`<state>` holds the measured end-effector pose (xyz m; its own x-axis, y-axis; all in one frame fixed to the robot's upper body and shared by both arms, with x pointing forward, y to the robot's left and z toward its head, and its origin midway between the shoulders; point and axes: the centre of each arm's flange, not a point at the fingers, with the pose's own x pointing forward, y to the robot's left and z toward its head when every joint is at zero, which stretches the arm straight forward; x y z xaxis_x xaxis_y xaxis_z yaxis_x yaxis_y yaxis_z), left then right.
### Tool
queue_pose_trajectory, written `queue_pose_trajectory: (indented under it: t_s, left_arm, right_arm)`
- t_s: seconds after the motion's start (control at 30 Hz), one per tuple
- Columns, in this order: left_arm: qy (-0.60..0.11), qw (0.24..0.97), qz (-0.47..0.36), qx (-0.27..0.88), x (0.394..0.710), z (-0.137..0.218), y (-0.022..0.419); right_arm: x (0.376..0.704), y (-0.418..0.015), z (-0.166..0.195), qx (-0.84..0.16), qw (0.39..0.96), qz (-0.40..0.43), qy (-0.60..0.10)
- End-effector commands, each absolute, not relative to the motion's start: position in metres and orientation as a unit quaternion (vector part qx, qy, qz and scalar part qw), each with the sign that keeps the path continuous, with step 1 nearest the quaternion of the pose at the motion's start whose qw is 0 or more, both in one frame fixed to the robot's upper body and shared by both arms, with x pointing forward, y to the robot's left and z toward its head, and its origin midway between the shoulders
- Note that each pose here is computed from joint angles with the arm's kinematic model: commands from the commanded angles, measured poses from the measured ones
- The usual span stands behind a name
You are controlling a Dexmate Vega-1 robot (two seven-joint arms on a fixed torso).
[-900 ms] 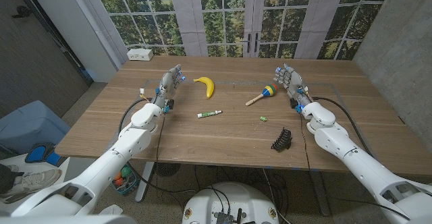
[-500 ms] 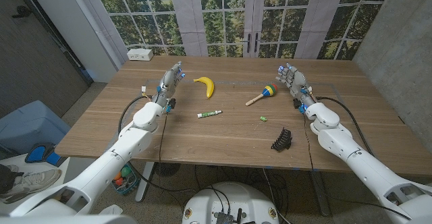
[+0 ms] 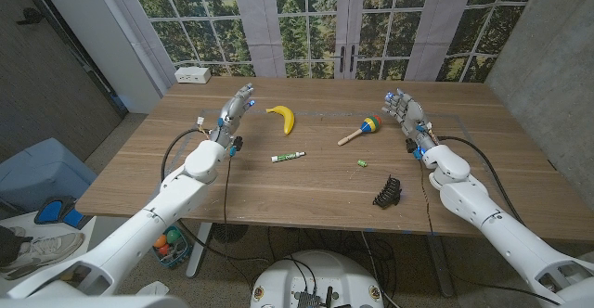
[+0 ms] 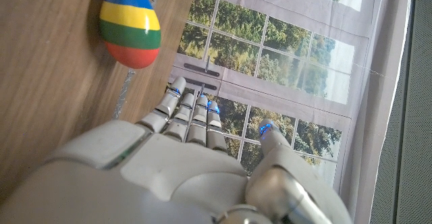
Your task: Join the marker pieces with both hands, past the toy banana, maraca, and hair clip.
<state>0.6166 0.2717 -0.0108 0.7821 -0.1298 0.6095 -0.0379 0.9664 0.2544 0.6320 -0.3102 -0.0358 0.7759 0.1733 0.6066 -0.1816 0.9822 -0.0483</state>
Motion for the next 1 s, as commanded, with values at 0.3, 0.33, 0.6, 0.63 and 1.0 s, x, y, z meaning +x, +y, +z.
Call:
queue_pose_trajectory:
  t_s: [0.3,0.33,0.6,0.63,1.0]
  left_arm:
    - [-0.331,0.897,0.040,0.291,0.595,0.002,0.249]
    - [-0.330,0.894,0.041,0.299,0.594,0.003,0.249]
    - [-0.328,0.873,0.048,0.358,0.588,0.009,0.237]
    - [-0.328,0.870,0.048,0.364,0.587,0.009,0.236]
    - [-0.330,0.835,0.069,0.436,0.575,0.015,0.223]
  right_arm:
    - [0.617,-0.317,-0.047,0.012,0.941,0.067,-0.330]
    - [0.616,-0.317,-0.048,0.013,0.941,0.066,-0.330]
    - [0.612,-0.320,-0.054,0.018,0.940,0.058,-0.335]
    - [0.611,-0.320,-0.055,0.022,0.941,0.055,-0.335]
    - [0.602,-0.325,-0.063,0.029,0.938,0.044,-0.343]
